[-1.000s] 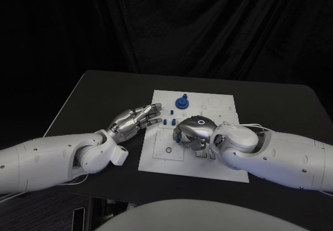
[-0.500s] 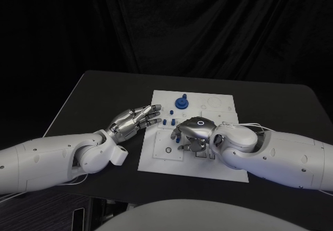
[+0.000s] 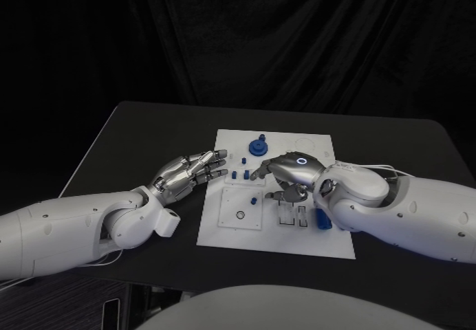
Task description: Assemble the parts on the task board
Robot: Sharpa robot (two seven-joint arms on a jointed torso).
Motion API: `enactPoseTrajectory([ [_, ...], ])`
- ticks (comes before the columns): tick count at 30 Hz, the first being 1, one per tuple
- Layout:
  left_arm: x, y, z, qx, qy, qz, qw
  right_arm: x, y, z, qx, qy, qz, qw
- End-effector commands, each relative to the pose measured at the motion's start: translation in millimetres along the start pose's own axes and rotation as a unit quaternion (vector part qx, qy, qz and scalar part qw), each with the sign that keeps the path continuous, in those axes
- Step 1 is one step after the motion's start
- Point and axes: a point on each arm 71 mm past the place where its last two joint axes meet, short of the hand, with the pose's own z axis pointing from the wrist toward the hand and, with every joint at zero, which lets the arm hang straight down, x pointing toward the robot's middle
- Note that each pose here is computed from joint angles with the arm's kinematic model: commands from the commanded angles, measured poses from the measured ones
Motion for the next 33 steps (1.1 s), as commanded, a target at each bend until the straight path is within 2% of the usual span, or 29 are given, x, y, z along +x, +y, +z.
enactPoseTrajectory([
  [1,0.6,-9.1,-0.7,0.064,0.001,-0.004,0.998,-19.3,-10,-7.0,0.028,-0.029,0.011,0.999],
  [7,0.6,-9.1,-0.6,0.064,0.0,-0.003,0.998,-35.8,-28,-26.3,0.061,-0.034,0.007,0.998],
  [17,1.1,-9.2,-0.9,0.064,0.0,-0.004,0.998,-33.5,-60,-52.8,0.111,-0.034,0.004,0.993],
  [25,1.0,-9.2,-1.0,0.064,0.0,-0.003,0.998,-25.7,-75,-60.6,0.134,-0.027,0.004,0.991],
  [33,2.4,-8.6,0.5,0.064,0.002,-0.005,0.998,-14.4,-78,-58.6,0.136,-0.015,0.012,0.991],
])
